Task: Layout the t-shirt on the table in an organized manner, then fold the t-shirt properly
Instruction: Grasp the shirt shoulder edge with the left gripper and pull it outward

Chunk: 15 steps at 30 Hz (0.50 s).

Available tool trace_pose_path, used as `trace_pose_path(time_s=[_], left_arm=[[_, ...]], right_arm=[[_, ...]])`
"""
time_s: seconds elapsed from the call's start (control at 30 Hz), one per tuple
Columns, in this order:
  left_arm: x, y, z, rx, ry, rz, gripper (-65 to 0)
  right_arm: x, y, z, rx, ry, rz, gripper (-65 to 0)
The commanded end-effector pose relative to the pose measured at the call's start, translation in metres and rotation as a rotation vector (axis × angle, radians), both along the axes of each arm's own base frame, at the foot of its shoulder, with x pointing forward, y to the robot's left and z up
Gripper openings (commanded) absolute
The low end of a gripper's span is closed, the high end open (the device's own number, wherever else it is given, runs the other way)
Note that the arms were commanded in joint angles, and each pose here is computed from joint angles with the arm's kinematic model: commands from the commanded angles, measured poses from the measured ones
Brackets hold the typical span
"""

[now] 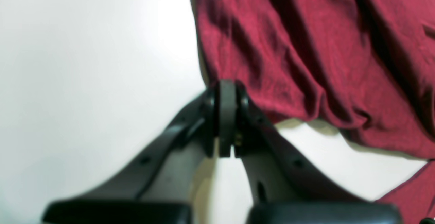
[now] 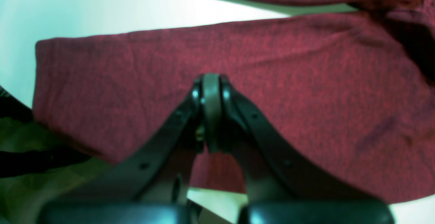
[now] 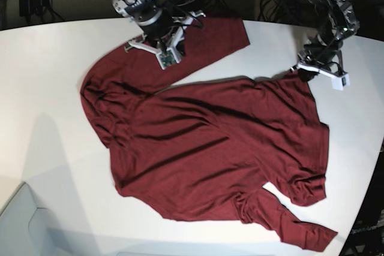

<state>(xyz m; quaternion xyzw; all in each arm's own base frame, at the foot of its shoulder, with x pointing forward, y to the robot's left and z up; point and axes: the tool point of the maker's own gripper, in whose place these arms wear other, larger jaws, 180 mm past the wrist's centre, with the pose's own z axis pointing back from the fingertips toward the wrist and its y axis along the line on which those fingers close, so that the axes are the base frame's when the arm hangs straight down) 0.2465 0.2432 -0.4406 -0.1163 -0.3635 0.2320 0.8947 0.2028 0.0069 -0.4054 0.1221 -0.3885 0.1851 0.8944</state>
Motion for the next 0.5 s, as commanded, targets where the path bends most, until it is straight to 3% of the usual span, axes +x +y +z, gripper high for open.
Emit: trace_pose_path(time_s=[0.0,0.47], left_arm=[[-0.024,0.000,-0.018,0.016,0.126,-0.017,-64.7],[-0.021,0.098,0.077,0.253,-0.054,0.139,-64.7]], right_arm=[[0.006,0.003,0.010,0.021,-0.039,-0.005,-65.0],[0.006,0.003,0.010,0.022,-0.038,-0.004,-65.0]])
